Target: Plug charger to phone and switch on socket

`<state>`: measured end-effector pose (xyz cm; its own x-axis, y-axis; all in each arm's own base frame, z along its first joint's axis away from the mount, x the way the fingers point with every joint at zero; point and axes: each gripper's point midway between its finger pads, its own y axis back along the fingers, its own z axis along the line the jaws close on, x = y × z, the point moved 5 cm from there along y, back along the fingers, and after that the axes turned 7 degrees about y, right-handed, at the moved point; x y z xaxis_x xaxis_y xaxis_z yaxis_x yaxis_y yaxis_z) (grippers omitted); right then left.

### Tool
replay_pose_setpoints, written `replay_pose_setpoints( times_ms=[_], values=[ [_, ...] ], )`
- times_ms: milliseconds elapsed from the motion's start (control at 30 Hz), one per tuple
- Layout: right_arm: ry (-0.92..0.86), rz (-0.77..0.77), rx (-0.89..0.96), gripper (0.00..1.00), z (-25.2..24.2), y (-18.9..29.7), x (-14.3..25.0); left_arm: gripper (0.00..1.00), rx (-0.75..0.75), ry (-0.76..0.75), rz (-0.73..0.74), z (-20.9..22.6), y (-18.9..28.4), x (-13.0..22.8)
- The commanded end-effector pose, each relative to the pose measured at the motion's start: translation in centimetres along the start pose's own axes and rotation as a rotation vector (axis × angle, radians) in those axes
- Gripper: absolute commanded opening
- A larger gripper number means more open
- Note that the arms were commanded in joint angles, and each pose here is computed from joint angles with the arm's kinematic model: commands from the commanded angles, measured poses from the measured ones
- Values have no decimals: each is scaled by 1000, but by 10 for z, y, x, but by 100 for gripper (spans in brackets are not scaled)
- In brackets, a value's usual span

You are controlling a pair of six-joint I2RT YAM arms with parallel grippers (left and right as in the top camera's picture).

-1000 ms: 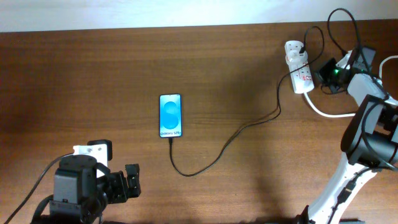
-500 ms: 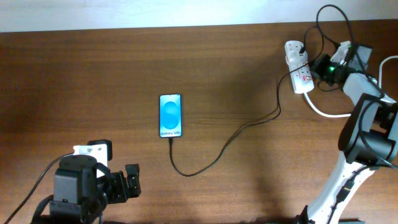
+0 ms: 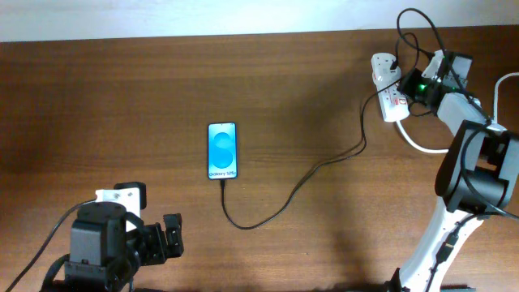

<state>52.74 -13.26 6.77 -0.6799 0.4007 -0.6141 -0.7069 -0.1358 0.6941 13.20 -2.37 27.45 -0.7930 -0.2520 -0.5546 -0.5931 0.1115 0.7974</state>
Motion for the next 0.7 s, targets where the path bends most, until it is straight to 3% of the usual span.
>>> replay_pose_setpoints(
  times_ms=[0,300,667],
  values=[
    [77,15,-25,4,14,-11,6,100,-4,3,-6,1,0,0],
    [55,141,-35,4,8,-30,43,100,-4,3,-5,1,0,0],
    [183,220,-106,4,37,-35,63,99,-4,3,-6,1,0,0]
  ],
)
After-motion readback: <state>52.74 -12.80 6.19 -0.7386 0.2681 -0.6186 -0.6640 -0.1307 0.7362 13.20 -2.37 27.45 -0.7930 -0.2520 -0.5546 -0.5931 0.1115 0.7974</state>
